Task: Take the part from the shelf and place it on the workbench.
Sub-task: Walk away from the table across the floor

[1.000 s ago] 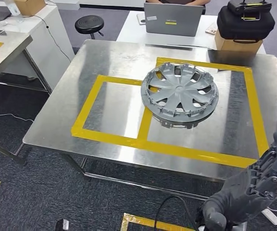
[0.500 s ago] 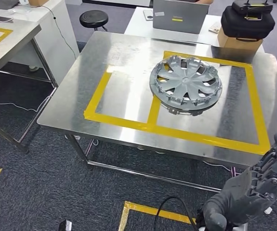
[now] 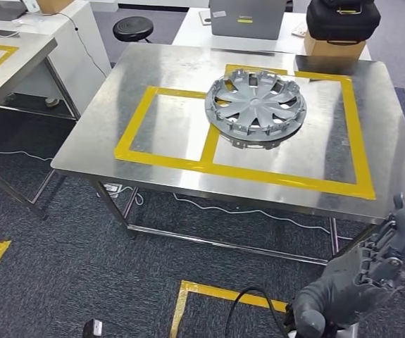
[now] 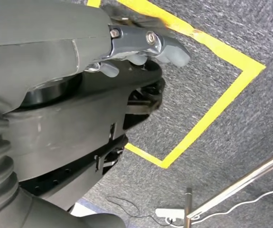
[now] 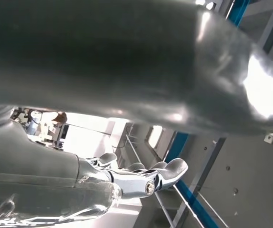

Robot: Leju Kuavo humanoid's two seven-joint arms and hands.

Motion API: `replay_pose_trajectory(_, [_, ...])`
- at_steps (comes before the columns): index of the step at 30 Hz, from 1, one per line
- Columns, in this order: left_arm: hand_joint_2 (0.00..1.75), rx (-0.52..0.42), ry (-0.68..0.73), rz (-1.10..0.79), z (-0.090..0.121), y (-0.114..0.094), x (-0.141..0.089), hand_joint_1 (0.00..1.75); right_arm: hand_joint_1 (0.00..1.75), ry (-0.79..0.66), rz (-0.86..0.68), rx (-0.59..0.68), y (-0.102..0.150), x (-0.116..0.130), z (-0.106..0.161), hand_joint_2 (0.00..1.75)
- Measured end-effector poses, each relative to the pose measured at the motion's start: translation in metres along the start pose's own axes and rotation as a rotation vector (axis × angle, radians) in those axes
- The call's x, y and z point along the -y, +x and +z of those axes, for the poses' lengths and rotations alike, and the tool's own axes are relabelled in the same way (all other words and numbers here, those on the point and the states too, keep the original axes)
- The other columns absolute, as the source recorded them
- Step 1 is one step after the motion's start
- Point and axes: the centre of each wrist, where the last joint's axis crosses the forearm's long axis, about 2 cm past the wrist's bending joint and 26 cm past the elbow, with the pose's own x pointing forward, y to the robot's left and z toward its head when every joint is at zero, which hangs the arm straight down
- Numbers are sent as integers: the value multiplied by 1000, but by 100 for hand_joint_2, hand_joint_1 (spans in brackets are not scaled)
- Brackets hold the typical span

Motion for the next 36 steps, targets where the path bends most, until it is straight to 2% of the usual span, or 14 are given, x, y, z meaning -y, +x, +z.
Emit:
replay_pose_trajectory(12, [175,-16,-3,18,3,-7,0,0,0,4,-1,0,0,-1,1,0])
replay_pose_trajectory(36, [175,-1,0,25,0,-2,1,0,0,10,-2,0,-1,-2,2,0])
